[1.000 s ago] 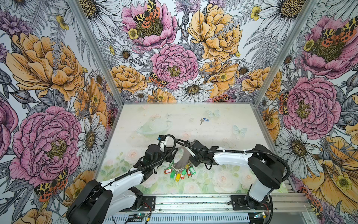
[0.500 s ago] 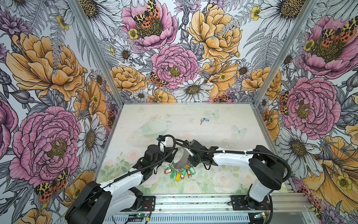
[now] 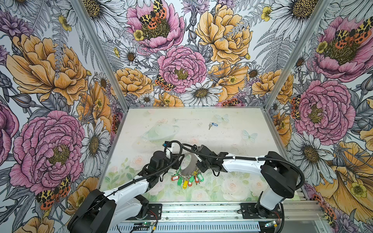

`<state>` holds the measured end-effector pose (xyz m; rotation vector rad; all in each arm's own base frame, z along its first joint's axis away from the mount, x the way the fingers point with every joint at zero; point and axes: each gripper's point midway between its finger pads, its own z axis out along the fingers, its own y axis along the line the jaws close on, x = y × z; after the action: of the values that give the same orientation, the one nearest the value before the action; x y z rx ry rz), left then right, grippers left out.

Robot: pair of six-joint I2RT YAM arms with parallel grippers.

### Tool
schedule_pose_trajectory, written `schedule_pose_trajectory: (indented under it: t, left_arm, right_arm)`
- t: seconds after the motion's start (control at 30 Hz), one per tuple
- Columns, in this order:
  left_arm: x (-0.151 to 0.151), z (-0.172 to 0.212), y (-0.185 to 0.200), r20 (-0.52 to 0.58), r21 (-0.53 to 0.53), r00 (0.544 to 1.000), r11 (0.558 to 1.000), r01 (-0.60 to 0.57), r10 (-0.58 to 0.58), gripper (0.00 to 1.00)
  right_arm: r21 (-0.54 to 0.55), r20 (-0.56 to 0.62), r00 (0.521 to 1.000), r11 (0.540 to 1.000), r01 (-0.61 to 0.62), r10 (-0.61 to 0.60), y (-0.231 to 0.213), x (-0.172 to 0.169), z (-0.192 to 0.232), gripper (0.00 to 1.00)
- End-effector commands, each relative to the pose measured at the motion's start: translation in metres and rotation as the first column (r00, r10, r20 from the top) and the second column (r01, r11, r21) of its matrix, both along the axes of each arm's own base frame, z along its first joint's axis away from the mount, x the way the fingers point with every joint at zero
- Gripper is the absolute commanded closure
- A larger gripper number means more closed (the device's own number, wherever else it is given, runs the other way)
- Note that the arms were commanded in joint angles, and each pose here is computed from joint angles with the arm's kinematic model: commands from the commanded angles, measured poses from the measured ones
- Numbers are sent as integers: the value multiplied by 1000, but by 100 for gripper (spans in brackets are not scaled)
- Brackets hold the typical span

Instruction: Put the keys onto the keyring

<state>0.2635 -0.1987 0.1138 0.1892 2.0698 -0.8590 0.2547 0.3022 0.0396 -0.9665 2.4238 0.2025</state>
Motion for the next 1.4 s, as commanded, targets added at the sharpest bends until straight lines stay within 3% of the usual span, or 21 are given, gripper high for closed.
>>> schedule_pose_trajectory:
  t: [0.0, 0.93, 1.37]
  left_arm:
    - [3, 1, 5, 26, 19, 1000, 1000, -11, 10, 67]
    - [2, 2, 6, 27, 10, 1000, 1000, -13, 13, 67]
    - [1, 1, 6, 25, 13, 1000, 1000, -12, 12, 67]
  right_arm:
    - [-9, 13, 1000, 1000, -2, 2, 6, 4, 0, 82]
    - [-70, 57, 998, 997, 35, -31, -1, 15, -8, 91]
    - [-74, 67, 998, 997, 11, -6, 6, 19, -8, 83]
